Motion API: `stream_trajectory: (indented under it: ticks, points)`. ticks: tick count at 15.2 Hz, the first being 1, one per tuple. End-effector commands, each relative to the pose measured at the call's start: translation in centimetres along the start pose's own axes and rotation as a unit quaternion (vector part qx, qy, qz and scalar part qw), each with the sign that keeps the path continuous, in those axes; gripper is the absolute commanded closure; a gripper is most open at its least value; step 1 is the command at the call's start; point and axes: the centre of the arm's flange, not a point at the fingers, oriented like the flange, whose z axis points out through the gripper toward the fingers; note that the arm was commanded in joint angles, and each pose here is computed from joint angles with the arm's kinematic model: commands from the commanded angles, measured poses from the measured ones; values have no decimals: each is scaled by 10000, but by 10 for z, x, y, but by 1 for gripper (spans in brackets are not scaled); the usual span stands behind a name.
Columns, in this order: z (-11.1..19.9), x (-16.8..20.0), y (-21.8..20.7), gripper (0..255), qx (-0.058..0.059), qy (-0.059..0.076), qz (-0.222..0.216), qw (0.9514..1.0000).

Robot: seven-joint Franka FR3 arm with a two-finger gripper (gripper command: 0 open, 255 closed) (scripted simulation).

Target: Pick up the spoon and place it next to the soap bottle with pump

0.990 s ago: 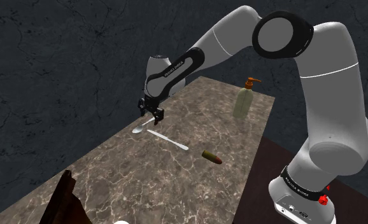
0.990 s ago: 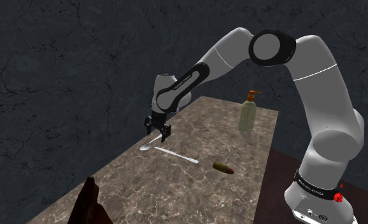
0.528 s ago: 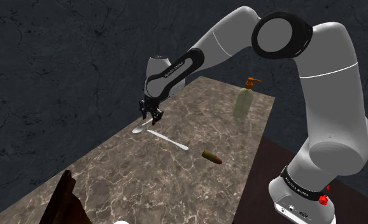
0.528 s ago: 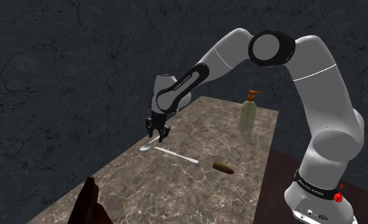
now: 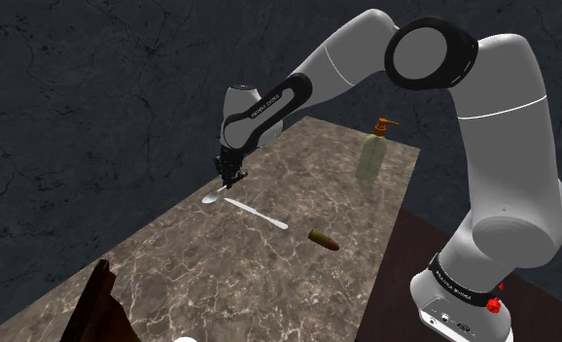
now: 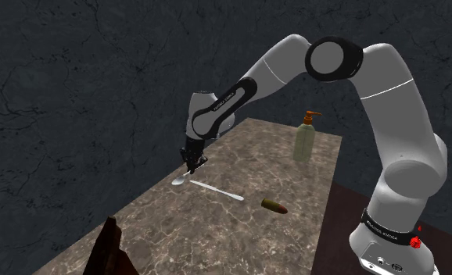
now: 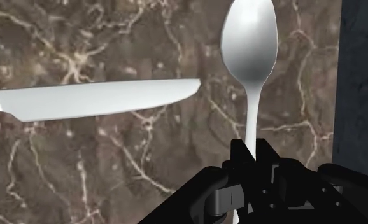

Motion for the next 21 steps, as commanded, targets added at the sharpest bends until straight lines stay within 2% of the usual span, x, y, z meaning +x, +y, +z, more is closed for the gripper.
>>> stream_trajectory:
  ticks: [1, 21]
  points:
    - [1, 1, 0, 255, 5, -1, 3, 10000]
    - [-103, -14, -16, 255, 5, -1, 3, 10000]
